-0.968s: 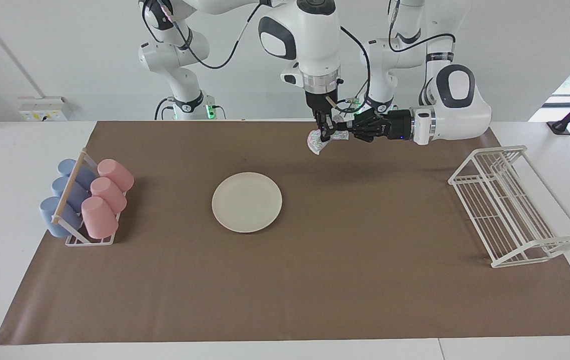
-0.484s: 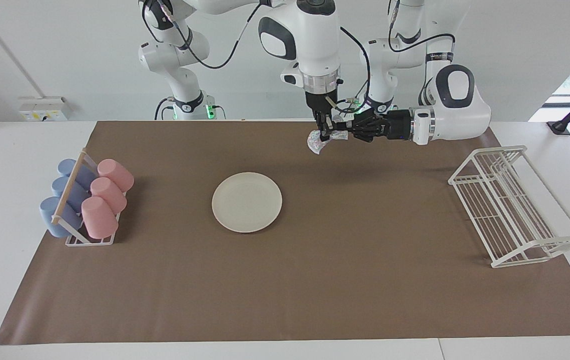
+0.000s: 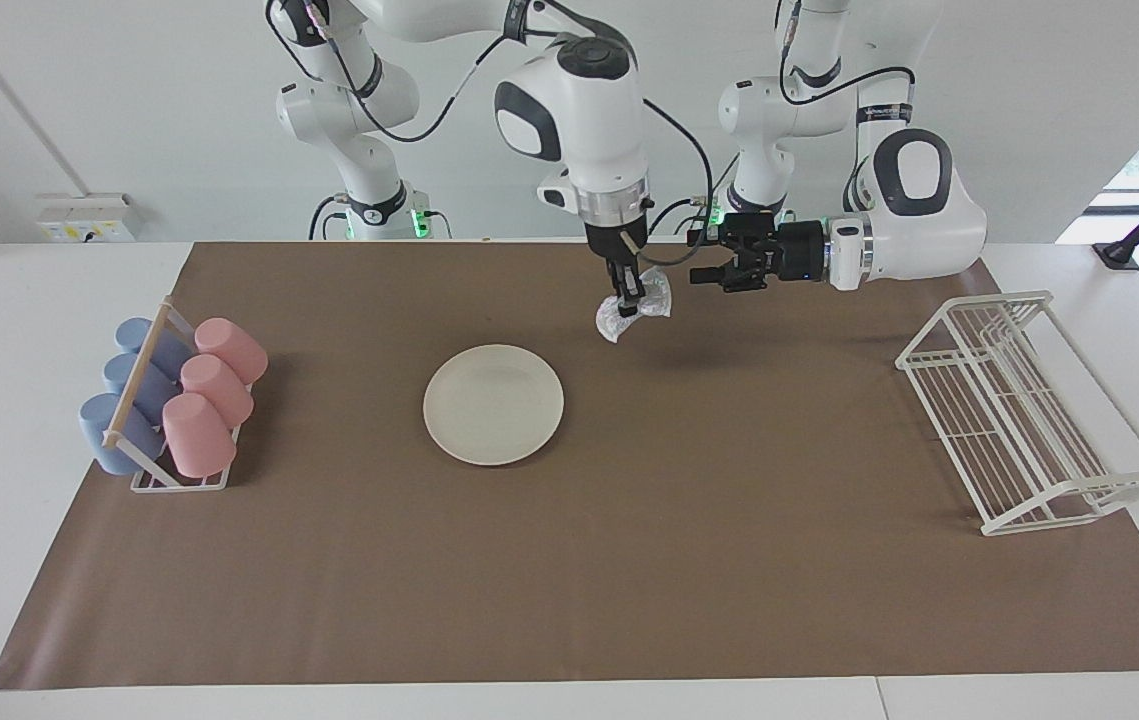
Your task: Wipe plate with sponge
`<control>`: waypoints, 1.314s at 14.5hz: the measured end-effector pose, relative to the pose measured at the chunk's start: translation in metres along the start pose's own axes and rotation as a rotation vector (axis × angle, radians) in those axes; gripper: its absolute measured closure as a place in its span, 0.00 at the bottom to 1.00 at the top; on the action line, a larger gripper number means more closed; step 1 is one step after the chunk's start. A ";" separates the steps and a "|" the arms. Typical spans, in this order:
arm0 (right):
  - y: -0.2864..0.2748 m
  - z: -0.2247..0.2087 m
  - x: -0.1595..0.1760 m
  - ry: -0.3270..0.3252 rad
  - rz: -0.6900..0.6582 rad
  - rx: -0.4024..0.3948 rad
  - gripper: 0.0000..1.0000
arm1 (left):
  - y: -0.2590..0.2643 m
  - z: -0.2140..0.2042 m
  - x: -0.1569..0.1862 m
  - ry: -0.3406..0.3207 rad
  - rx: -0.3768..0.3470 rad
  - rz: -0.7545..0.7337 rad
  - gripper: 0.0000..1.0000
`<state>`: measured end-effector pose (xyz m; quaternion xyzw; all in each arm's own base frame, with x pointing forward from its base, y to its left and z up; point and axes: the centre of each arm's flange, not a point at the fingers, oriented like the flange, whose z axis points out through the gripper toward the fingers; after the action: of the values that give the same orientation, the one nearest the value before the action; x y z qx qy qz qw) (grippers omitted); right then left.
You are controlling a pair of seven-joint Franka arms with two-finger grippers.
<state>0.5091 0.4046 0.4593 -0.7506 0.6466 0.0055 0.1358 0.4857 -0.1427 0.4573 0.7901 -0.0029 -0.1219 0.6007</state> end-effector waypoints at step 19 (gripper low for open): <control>0.029 0.097 0.110 0.067 -0.170 -0.116 0.90 | -0.001 -0.113 -0.022 -0.012 0.743 0.049 0.00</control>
<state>0.5154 0.3146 0.3396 -0.8091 0.5835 0.0062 0.0702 0.4866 -0.0324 0.4884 0.9533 -0.0692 -0.1027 0.2754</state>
